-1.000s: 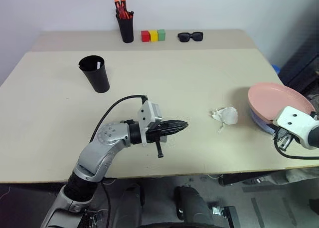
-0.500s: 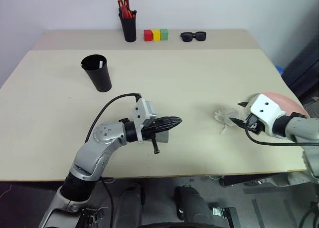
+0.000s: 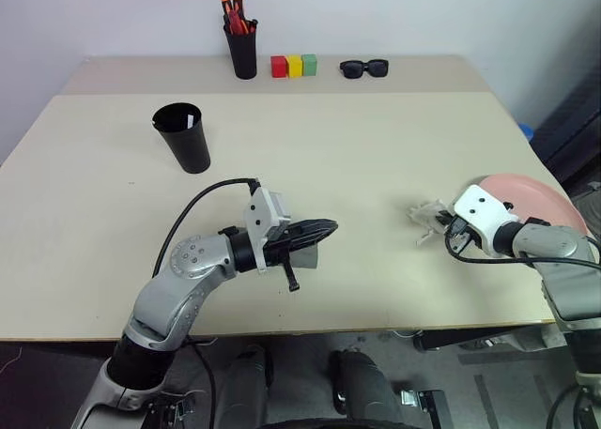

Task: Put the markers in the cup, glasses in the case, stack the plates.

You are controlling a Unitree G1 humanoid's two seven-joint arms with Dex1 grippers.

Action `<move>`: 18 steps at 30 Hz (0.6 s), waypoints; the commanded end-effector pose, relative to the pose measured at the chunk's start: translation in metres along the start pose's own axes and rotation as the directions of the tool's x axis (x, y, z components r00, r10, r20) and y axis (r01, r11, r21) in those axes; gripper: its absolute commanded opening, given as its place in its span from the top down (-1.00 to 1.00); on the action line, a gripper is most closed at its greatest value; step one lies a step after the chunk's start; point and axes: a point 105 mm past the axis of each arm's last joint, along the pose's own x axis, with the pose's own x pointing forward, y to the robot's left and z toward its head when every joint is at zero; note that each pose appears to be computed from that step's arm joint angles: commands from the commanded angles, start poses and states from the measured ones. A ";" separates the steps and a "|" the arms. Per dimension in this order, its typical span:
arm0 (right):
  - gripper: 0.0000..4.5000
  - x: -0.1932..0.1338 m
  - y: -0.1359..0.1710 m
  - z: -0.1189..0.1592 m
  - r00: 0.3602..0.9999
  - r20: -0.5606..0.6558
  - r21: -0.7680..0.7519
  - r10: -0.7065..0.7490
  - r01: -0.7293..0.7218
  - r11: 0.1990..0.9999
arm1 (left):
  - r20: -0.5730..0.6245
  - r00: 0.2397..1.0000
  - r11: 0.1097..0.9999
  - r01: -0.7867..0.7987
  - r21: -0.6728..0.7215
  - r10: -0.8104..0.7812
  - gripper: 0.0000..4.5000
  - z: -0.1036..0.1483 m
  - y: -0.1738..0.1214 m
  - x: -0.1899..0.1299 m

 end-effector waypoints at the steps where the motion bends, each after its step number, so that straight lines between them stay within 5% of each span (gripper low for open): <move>1: 0.96 -0.031 -0.036 0.029 0.989 0.061 -0.059 -0.133 0.137 0.989 | 0.045 0.999 1.000 -0.020 0.014 0.020 1.00 0.012 0.003 -0.003; 4: 0.96 -0.054 -0.065 0.033 0.968 0.042 -0.048 -0.248 0.250 0.967 | 0.058 0.997 0.999 -0.052 0.003 0.052 1.00 0.014 0.010 -0.007; 9: 0.96 -0.074 -0.090 0.002 0.936 -0.101 -0.070 -0.337 0.331 0.941 | 0.042 0.995 0.996 -0.086 0.002 0.086 1.00 0.008 0.019 -0.014; 12: 0.55 -0.073 -0.093 -0.011 0.930 -0.133 -0.072 -0.342 0.335 0.940 | 0.031 0.994 0.995 -0.103 0.013 0.102 1.00 0.005 0.024 -0.015; 16: -0.31 -0.072 -0.099 -0.014 0.919 -0.135 -0.119 -0.371 0.356 0.927 | 0.041 0.989 0.990 -0.141 0.018 0.140 1.00 0.006 0.030 -0.019; 18: -0.31 -0.067 -0.098 -0.005 0.927 -0.091 -0.140 -0.364 0.350 0.926 | 0.040 0.982 0.983 -0.183 0.023 0.182 1.00 0.005 0.035 -0.026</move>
